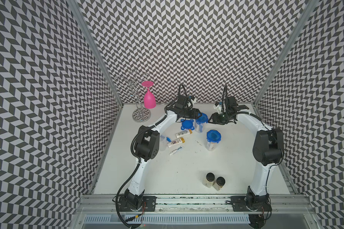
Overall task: Pack away toiletry kits
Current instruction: Close the fastener on the container.
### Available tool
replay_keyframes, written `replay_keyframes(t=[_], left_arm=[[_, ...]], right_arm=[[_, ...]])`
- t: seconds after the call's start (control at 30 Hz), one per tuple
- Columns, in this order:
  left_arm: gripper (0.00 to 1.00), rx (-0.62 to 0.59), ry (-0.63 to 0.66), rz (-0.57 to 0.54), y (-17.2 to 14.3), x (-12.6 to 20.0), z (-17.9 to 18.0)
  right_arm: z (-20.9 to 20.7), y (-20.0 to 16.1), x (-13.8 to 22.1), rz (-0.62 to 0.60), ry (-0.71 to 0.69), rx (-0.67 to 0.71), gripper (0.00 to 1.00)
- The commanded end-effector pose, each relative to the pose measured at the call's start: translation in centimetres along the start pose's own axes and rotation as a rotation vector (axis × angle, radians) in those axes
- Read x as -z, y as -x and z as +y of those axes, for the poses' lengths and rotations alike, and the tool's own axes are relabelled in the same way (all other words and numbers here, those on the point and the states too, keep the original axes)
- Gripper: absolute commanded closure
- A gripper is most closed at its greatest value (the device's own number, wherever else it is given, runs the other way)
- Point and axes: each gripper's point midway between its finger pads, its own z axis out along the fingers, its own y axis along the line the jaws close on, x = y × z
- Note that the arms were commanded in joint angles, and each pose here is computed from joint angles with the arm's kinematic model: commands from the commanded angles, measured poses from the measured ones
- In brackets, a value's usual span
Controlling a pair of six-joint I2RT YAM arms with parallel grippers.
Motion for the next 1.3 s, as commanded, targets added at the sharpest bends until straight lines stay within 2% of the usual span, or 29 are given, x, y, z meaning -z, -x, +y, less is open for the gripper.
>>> replay_keyframes(t=[0.0, 0.13, 0.5, 0.63, 0.8, 0.97, 1.1, 1.27], left_arm=[[0.40, 0.087, -0.151, 0.045, -1.3, 0.5, -4.3], [0.42, 0.147, -0.169, 0.040, -1.6, 0.5, -4.8], [0.39, 0.193, -0.058, 0.015, -1.0, 0.4, -2.9], [0.32, 0.166, 0.049, -0.006, 0.9, 1.6, -0.6], [0.31, 0.089, 0.212, -0.035, 2.6, 4.8, 1.1], [0.31, 0.037, 0.292, 0.027, 0.8, 6.8, 0.5], [0.33, 0.040, 0.271, 0.073, -1.6, 7.3, -1.3], [0.33, 0.088, 0.222, 0.074, -2.8, 7.2, -2.2]], right_arm=[[1.3, 2.0, -0.6, -0.060, 0.067, 0.033, 0.53], [1.6, 2.0, -0.6, -0.066, 0.090, 0.027, 0.53], [1.7, 1.3, -0.5, -0.062, 0.087, 0.026, 0.54], [1.5, 1.7, 0.2, -0.072, 0.051, 0.045, 0.54], [0.7, 2.9, 2.0, -0.096, -0.020, 0.066, 0.52], [0.3, 3.0, 3.9, -0.107, -0.060, 0.072, 0.52], [0.5, 1.6, 4.0, -0.083, -0.054, 0.067, 0.52], [0.1, 0.0, 3.1, -0.034, -0.046, 0.061, 0.53]])
